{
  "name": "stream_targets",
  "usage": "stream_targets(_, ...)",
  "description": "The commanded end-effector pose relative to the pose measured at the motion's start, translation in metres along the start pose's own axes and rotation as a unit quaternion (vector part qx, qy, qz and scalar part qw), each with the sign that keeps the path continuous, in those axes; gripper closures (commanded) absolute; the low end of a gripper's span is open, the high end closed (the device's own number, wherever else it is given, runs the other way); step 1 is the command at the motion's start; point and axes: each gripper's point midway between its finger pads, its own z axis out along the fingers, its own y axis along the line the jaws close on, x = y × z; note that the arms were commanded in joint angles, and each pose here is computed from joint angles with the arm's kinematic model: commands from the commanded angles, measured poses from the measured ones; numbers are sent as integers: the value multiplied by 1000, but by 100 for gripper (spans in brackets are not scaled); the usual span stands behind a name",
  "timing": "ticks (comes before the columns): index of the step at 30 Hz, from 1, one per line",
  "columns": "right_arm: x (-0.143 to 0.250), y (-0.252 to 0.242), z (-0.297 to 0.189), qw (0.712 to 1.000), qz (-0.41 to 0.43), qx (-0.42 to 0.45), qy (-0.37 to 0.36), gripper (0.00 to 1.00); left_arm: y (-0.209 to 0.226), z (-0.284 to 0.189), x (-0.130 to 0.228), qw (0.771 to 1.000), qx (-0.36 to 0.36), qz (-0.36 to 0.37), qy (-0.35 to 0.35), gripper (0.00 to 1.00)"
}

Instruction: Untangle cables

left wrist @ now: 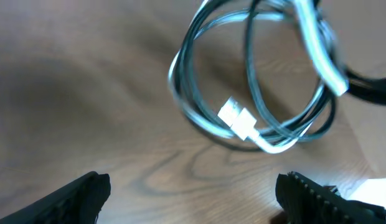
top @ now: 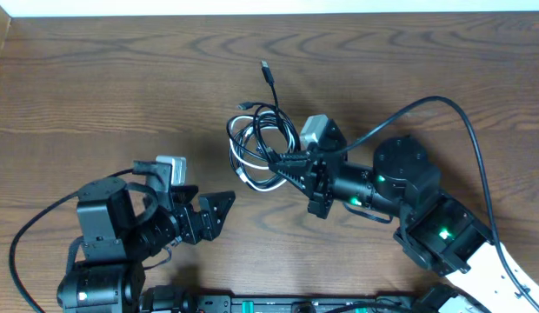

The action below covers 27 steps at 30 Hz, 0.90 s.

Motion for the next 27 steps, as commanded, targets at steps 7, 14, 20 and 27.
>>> stream_targets(7, -13, 41, -7, 997, -13, -81, -12, 99, -8, 6, -25, 998, 36, 41, -30, 10)
stream_targets(14, -20, 71, -9, 992, -32, -122, -28, 99, 13, 35, -20, 999, 33, -4, 26, 10)
stream_targets(20, -21, 74, -10, 991, -33, -126, -29, 99, 12, 64, -6, 995, 56, -2, 89, 15)
stream_targets(27, -24, 56, -12, 997, -27, -67, -37, 99, 11, 93, 10, 988, 53, 14, 142, 70)
